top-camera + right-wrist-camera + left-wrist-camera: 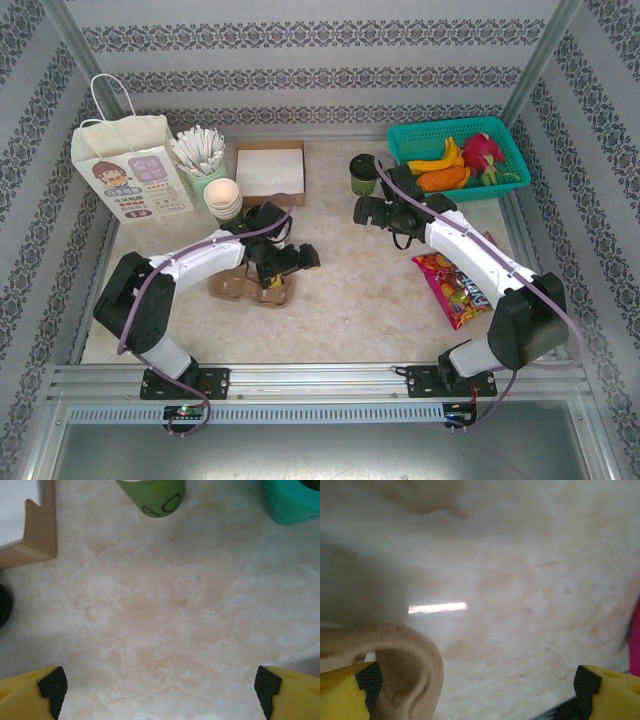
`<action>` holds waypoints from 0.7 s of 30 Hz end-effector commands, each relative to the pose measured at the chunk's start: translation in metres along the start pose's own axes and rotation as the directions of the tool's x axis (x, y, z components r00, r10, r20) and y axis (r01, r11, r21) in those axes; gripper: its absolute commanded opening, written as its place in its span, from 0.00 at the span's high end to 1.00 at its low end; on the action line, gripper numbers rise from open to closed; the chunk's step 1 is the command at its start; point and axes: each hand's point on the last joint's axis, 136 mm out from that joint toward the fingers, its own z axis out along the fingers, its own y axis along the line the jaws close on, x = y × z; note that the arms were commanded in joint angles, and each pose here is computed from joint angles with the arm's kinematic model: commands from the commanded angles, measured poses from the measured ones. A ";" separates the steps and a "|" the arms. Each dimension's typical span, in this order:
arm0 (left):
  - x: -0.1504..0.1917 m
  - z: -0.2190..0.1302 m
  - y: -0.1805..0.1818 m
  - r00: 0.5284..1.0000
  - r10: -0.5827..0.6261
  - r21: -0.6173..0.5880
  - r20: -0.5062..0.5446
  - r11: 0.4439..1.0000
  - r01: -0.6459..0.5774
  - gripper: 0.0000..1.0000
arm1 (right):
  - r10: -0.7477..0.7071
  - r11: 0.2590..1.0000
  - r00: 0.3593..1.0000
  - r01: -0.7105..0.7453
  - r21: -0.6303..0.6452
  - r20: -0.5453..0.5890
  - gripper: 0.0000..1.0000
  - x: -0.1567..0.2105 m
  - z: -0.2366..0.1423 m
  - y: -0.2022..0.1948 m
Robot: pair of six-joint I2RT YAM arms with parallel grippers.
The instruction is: Pack the takeout coffee
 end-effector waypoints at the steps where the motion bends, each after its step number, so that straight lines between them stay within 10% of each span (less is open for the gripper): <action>1: 0.000 -0.033 -0.033 0.988 0.143 0.066 0.066 0.987 -0.147 0.00 | 0.046 0.999 0.998 -0.047 0.017 0.044 0.02 0.001 0.000 -0.005; 7: -0.026 -0.102 0.003 0.951 0.216 -0.199 0.219 0.965 -0.173 0.00 | 0.055 0.994 0.998 -0.054 -0.091 0.007 0.02 0.032 0.009 0.040; 15: -0.052 -0.143 0.151 0.898 -0.127 -0.404 0.421 0.860 0.311 0.00 | -0.171 0.955 0.980 0.141 -0.260 -0.097 0.02 0.096 0.026 0.139; 21: -0.038 -0.137 0.213 0.883 -0.201 -0.549 0.424 0.719 0.427 0.00 | -0.275 0.937 0.928 0.201 -0.285 -0.253 0.06 0.140 0.052 0.150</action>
